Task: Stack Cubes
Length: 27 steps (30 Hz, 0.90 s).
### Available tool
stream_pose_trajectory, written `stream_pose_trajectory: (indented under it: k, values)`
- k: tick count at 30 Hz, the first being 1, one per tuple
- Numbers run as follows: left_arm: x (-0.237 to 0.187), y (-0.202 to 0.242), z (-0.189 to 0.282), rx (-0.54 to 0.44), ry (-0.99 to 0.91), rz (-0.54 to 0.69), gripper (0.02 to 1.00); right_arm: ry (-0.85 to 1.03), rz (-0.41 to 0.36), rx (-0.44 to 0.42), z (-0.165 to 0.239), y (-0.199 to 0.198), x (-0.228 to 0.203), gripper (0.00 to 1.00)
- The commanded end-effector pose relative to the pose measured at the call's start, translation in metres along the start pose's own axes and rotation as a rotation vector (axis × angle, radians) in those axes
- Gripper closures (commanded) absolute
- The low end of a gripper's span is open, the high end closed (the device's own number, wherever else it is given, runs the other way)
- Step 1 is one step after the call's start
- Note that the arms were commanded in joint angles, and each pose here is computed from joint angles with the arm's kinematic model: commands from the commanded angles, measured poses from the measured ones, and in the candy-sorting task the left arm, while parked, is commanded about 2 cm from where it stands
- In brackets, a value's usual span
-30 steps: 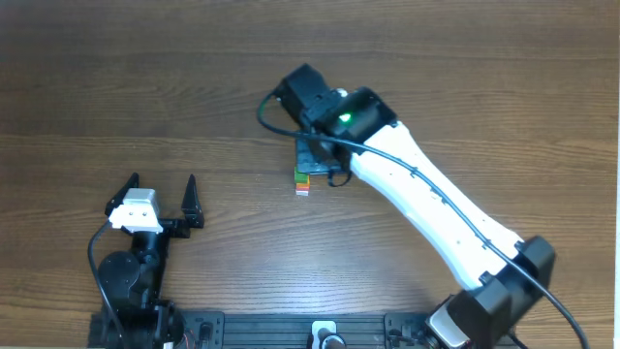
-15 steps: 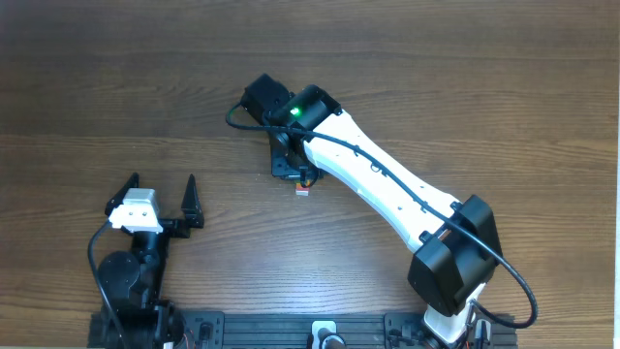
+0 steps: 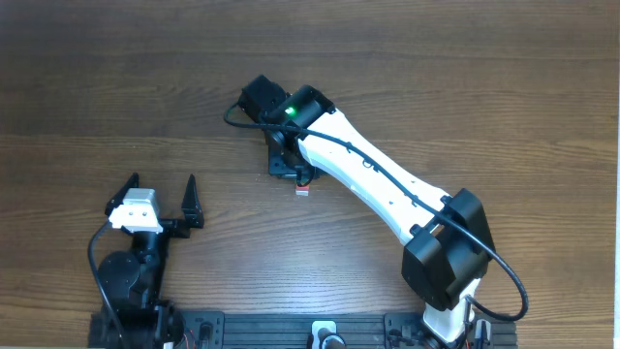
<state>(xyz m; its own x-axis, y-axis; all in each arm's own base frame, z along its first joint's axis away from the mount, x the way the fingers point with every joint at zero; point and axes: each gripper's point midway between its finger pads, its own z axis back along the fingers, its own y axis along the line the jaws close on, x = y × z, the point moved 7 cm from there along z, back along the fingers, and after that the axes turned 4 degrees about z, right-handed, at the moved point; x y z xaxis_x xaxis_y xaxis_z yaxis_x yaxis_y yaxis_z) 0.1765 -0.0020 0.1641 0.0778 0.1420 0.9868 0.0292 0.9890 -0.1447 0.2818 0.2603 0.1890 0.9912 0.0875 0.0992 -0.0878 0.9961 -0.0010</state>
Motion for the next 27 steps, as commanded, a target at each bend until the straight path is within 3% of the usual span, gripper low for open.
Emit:
stream_pose_trajectory:
  k: [1,27]
  values:
    - [-0.0019,0.0006,-0.0002,-0.001,0.002,-0.011,0.018,-0.021,-0.018,-0.004,0.0015,0.0031,0.0043,0.958]
    - [-0.0019,0.0006,-0.0001,-0.001,0.002,-0.011,0.018,-0.024,-0.046,-0.027,-0.0070,-0.0023,0.0107,0.961]
